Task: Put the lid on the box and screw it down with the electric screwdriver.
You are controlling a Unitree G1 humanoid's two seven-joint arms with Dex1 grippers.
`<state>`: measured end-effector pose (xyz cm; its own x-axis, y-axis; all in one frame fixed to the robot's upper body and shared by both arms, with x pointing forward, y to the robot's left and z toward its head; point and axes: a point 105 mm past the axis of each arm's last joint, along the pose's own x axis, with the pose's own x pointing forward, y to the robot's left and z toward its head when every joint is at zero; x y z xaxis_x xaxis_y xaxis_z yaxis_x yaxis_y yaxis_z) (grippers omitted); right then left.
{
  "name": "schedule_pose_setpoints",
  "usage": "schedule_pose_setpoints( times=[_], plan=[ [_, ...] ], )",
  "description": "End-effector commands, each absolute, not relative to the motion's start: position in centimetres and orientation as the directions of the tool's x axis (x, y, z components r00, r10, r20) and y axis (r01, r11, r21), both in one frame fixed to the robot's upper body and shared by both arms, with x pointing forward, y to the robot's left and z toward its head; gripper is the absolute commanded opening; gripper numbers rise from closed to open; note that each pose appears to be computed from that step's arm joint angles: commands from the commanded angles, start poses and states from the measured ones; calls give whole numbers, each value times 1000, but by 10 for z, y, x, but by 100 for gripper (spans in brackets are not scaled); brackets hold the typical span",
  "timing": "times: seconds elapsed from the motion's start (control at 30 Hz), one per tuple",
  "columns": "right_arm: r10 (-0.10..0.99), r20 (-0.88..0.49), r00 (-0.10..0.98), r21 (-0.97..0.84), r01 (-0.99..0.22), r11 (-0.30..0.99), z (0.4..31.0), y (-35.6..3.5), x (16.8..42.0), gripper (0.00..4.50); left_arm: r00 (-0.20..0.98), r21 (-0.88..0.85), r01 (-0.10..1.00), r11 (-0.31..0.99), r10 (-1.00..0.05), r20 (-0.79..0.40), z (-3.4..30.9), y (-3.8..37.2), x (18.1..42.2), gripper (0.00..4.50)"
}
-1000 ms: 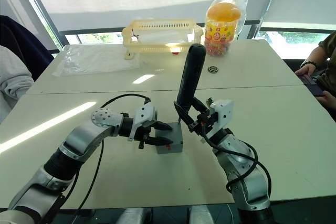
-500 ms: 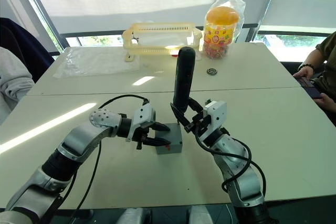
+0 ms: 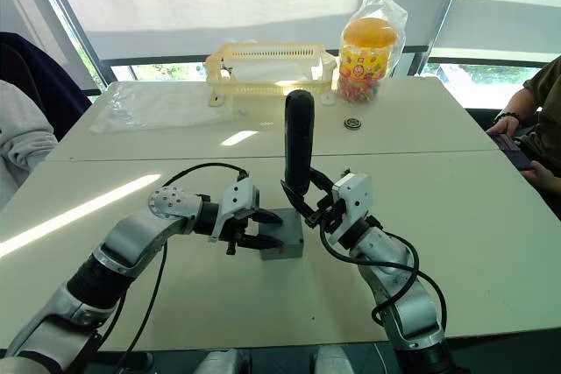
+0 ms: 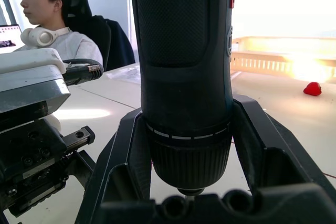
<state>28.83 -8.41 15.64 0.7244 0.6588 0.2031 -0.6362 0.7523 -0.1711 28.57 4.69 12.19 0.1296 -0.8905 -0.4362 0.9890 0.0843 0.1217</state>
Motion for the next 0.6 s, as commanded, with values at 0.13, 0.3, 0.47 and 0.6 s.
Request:
schedule_pose_setpoints(
  times=[0.13,0.3,0.47,0.6],
  plan=[
    [667,8,745,-104,-663,742,107,-86,289,176,117,86,993,87,-870,-479,108,49,281,227],
    [667,4,745,-104,-663,741,106,-86,290,176,120,86,992,90,-870,-479,108,49,281,227],
    [664,2,748,-103,-660,744,106,-87,291,176,123,87,992,92,-868,-481,108,50,282,227],
    [656,5,755,-102,-652,751,106,-89,292,176,123,85,992,94,-867,-484,107,50,283,227]
  ],
)
